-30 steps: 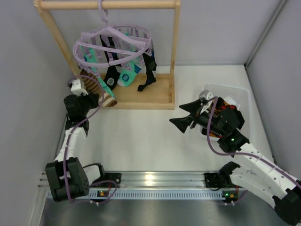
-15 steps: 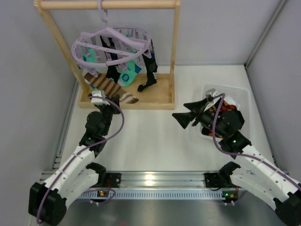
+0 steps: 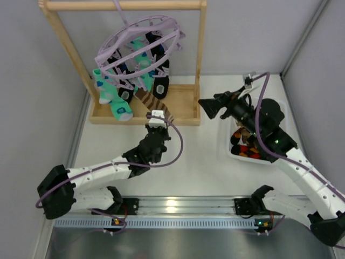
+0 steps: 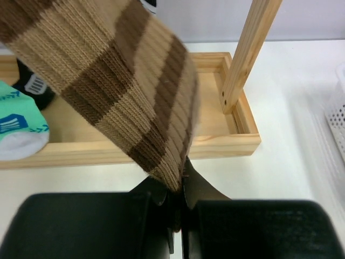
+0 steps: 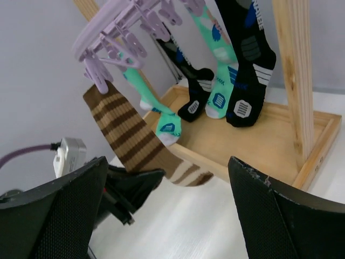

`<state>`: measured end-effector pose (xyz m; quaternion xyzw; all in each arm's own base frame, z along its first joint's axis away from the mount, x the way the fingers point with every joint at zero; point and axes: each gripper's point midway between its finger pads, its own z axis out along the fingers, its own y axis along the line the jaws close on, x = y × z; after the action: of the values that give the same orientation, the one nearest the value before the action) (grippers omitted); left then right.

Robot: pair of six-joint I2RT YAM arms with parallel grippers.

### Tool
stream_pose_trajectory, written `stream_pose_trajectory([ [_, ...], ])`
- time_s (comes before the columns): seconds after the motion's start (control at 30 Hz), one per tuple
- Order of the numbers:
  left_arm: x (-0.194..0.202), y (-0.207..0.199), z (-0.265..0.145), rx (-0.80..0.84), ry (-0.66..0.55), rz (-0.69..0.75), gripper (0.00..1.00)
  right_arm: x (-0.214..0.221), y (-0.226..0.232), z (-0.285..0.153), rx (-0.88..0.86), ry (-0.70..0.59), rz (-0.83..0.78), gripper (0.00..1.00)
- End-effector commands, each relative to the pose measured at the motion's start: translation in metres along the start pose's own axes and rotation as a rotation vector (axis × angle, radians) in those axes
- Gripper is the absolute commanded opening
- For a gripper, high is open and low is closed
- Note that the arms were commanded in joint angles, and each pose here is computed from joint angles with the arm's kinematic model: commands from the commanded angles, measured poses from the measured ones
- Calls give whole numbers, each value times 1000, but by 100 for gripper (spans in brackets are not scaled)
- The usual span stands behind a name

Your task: Remove the socks clipped to the hanger

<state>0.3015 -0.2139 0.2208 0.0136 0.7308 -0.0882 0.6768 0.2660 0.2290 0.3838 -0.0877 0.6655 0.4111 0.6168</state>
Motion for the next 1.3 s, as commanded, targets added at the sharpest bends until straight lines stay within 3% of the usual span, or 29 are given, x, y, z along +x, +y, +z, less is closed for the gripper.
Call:
stream_pose_trajectory([
  [0.0,-33,0,-1,-135,-62,38,0,-19,11,11,23,56,-63,87],
  [0.07,-30,-11,-6,-127,-54,81,0,-5,7,24,71,148,-102,83],
  [0.1,-32,-12,-6,-137,-57,82,0,-27,18,28,63,123,-158,82],
  [0.33,-30,-18,-9,-145,-52,127,0,-25,51,83,156,265,-401,73],
  [0.6,-35,-28,-5,-162,-45,249,0,-10,90,139,183,289,-600,69],
  [0.83,-35,-41,-4,-132,-43,276,0,-10,87,160,284,226,-687,63],
  [1.27,-35,-54,0,-96,-42,297,0,1,108,191,188,174,-660,59],
])
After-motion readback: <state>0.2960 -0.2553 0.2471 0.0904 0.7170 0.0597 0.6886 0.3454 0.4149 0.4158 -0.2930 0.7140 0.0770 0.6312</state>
